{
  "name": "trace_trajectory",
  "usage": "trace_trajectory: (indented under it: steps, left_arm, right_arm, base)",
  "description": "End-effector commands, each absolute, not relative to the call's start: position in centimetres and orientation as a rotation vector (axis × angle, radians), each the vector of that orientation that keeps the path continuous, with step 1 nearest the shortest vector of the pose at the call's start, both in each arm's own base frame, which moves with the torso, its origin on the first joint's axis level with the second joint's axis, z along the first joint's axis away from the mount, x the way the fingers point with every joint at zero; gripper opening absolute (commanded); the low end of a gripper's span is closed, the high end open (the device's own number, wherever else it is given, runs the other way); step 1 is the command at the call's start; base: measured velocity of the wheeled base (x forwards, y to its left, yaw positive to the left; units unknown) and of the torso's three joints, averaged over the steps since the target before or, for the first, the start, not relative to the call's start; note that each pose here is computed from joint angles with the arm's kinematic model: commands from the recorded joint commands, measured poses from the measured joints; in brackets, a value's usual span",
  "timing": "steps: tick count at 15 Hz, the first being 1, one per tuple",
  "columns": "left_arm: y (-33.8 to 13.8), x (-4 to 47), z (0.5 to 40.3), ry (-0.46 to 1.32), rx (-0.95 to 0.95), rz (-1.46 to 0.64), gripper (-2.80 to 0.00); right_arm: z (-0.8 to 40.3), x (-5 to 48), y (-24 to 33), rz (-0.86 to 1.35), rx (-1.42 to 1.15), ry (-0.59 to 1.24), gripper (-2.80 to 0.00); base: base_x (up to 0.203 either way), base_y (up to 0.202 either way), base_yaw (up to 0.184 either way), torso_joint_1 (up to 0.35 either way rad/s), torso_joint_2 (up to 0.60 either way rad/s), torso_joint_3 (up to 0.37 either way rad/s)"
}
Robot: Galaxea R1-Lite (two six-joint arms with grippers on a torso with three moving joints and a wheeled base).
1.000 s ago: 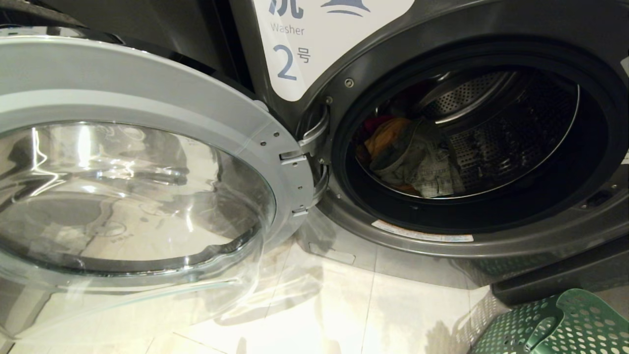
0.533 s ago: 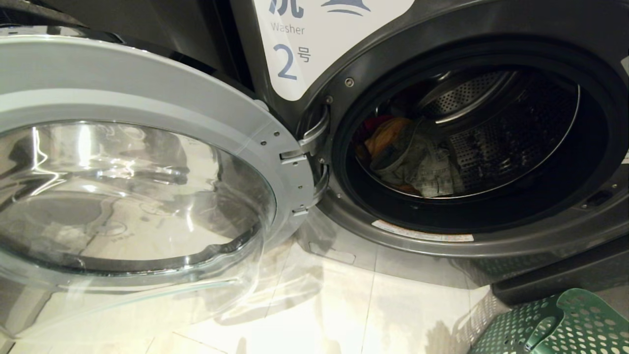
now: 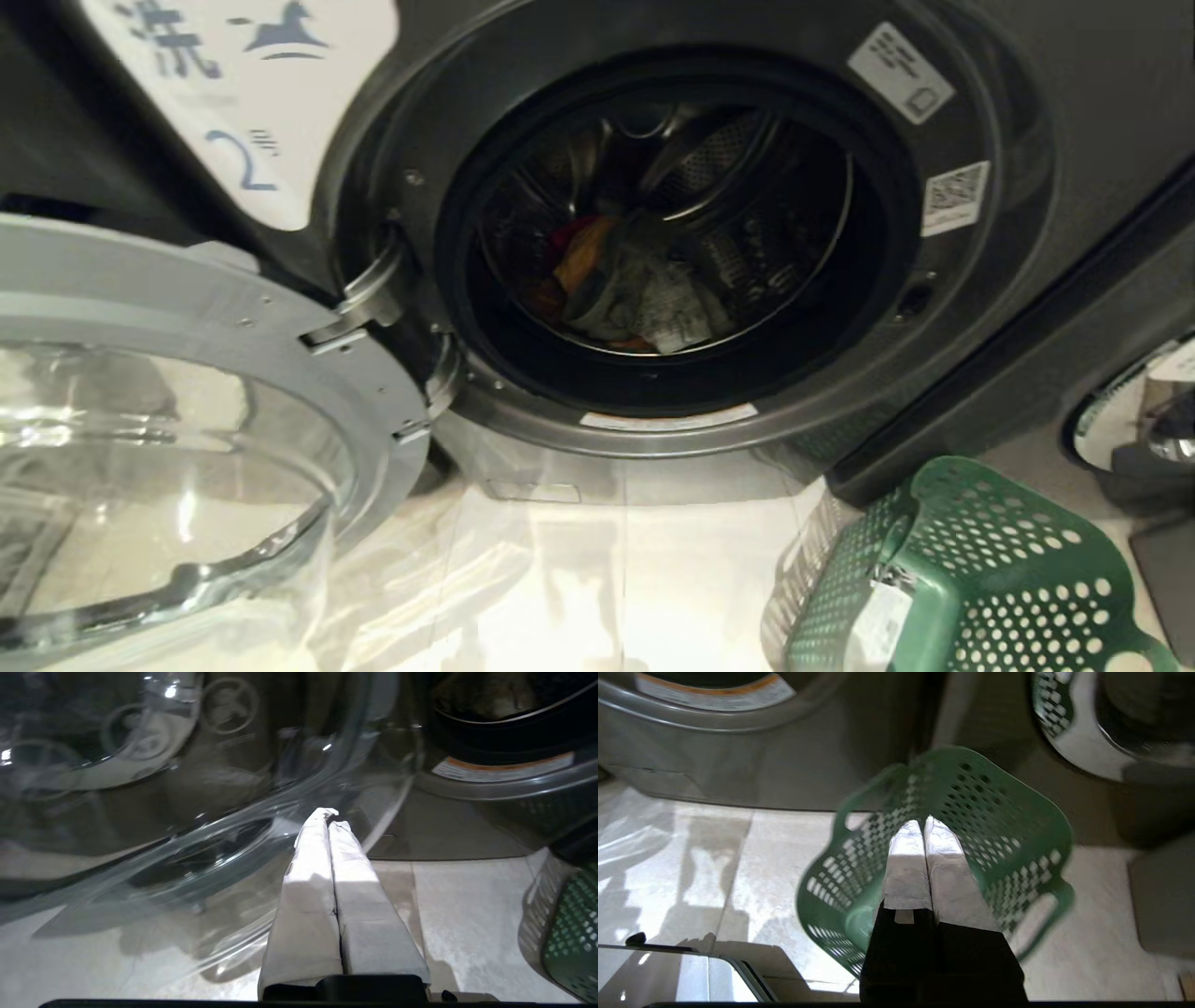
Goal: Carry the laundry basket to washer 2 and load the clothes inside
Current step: Close the washing machine door with the left hand
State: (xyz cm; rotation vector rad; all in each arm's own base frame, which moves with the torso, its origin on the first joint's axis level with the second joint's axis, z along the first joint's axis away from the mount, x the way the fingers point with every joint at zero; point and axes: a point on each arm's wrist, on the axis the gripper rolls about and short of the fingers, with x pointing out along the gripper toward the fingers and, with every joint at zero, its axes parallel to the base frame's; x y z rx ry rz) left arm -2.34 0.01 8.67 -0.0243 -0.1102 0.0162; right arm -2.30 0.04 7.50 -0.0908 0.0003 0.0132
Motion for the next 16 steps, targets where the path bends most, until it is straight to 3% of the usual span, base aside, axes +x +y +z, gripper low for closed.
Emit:
trace_trajectory:
  steps: [1,3,11,16]
  left_arm:
    - [0.01,-2.01,7.57,-0.07,-0.025,0.017,-2.8]
    - [0.01,-2.02,7.56,-0.071,-0.023,0.016,-2.8]
    - [0.01,-2.02,7.56,-0.071,-0.025,0.017,-2.8]
    - [0.02,-2.02,7.56,-0.071,-0.025,0.018,-2.8]
  right_arm:
    - [7.52,-2.28,0.04,0.014,-0.092,0.002,-2.8]
    - [7.52,-2.28,0.04,0.014,-0.092,0.002,-2.8]
    - [7.52,-2.28,0.04,0.014,-0.094,0.002,-2.8]
    - [7.52,-2.28,0.04,0.014,-0.094,0.002,-2.8]
  base:
    - [0.001,0.01,-0.19,0.002,0.0,0.002]
    - [-0.002,0.003,-0.117,0.003,0.01,0.002]
    - [0.0,0.0,0.0,0.0,0.0,0.0]
    - [-0.162,0.0,0.002,0.003,0.0,0.0]
